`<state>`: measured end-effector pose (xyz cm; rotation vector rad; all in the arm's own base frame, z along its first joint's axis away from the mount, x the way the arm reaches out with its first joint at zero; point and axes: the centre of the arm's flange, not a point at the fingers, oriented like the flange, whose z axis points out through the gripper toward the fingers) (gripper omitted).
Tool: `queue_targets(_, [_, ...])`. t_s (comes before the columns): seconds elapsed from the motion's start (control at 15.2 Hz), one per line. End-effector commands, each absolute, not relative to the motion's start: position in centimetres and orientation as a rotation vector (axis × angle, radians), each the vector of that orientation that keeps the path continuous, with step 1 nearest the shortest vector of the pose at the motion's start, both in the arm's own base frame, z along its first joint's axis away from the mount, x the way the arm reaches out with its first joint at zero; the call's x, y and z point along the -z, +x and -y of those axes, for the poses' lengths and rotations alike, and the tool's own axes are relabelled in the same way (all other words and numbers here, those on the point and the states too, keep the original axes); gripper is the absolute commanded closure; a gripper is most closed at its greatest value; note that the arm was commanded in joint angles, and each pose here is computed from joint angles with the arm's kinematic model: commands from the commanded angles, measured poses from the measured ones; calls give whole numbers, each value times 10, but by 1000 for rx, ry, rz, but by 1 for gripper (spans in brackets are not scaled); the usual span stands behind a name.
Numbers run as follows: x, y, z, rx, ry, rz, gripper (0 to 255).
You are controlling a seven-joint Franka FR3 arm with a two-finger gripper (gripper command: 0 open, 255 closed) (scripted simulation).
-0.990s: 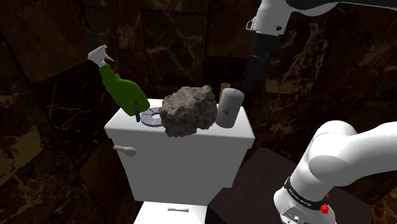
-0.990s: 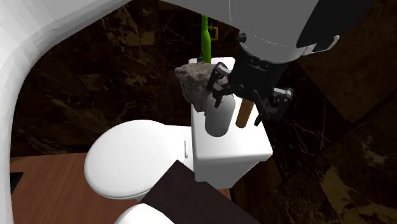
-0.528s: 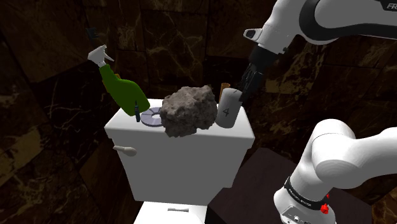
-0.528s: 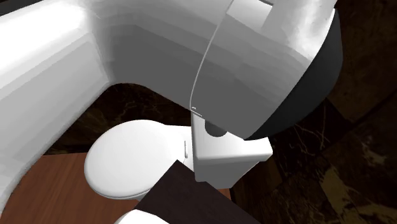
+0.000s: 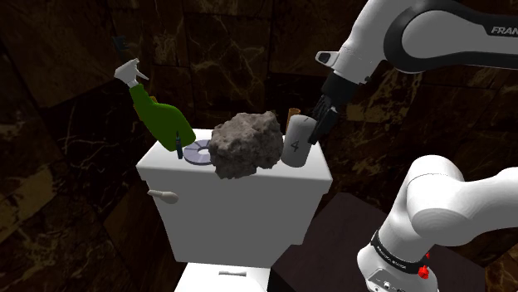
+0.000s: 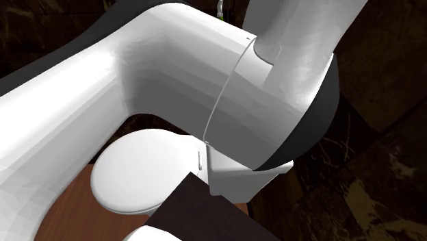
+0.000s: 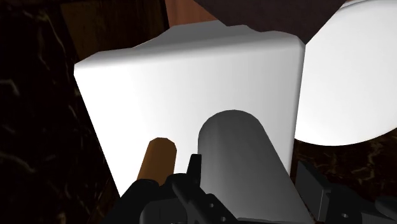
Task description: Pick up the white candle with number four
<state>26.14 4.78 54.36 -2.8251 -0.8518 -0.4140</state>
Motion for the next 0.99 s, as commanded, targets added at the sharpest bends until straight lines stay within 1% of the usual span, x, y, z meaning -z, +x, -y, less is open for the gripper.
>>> queue_targets(0.0, [-543,261,-48,411,-2825,852,255])
queue_targets(0.46, [-542,261,-48,411,-2825,852,255])
queue_targets(0.92, [-579,261,-48,411,-2825,852,255])
